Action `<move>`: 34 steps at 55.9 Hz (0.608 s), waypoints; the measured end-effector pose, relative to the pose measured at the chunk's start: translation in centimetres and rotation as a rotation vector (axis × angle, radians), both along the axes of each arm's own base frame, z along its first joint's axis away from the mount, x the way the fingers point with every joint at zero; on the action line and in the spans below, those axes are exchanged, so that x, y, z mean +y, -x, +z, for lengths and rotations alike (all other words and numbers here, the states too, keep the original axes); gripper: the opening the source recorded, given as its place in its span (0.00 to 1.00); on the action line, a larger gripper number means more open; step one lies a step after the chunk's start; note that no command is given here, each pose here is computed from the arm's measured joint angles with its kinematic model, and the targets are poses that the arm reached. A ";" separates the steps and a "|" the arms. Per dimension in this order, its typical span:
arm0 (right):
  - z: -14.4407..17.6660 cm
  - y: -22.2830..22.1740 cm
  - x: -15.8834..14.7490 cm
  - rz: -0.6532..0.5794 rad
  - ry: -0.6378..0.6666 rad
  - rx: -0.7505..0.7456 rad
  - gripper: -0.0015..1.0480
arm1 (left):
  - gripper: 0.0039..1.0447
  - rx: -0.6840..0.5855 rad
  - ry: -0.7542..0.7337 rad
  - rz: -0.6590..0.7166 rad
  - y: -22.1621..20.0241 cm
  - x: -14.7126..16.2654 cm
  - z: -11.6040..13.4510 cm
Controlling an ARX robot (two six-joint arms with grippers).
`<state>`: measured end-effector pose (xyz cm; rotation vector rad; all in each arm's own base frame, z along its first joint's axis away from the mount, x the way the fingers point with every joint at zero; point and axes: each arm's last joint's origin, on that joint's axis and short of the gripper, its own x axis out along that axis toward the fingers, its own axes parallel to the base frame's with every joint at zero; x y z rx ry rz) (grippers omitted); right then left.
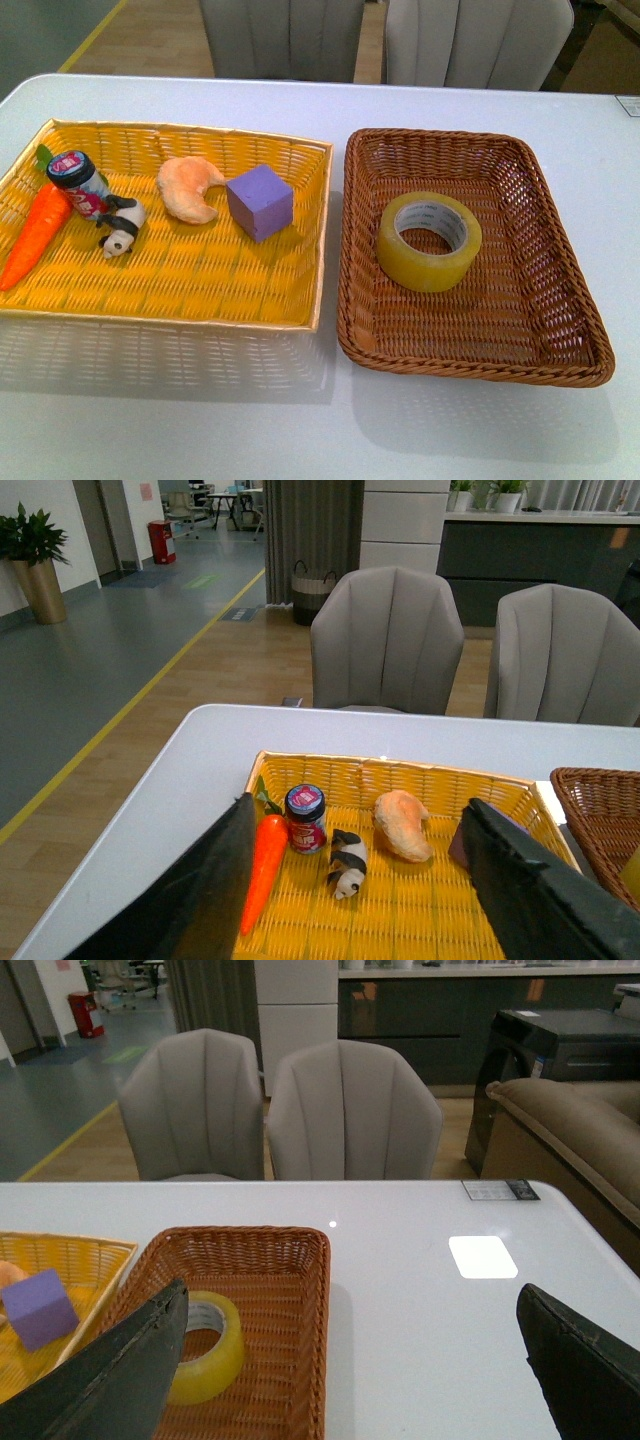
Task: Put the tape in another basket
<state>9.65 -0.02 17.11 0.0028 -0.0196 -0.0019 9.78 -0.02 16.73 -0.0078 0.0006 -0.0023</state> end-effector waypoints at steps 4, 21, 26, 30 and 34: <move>0.0 0.0 0.0 0.000 0.000 0.000 0.91 | 0.83 0.000 0.000 0.000 0.0 0.0 0.0; 0.0 0.0 0.0 0.000 0.000 0.000 0.91 | 0.92 0.000 -0.002 0.000 0.0 0.0 0.0; 0.0 0.0 0.0 0.000 0.000 0.000 0.91 | 0.92 0.000 -0.002 0.000 0.0 0.0 0.0; 0.0 0.0 0.0 0.000 0.000 0.000 0.91 | 0.92 0.000 -0.002 0.000 0.0 0.0 0.0; 0.0 0.0 0.0 0.000 0.000 0.000 0.91 | 0.92 0.000 -0.002 0.000 0.0 0.0 0.0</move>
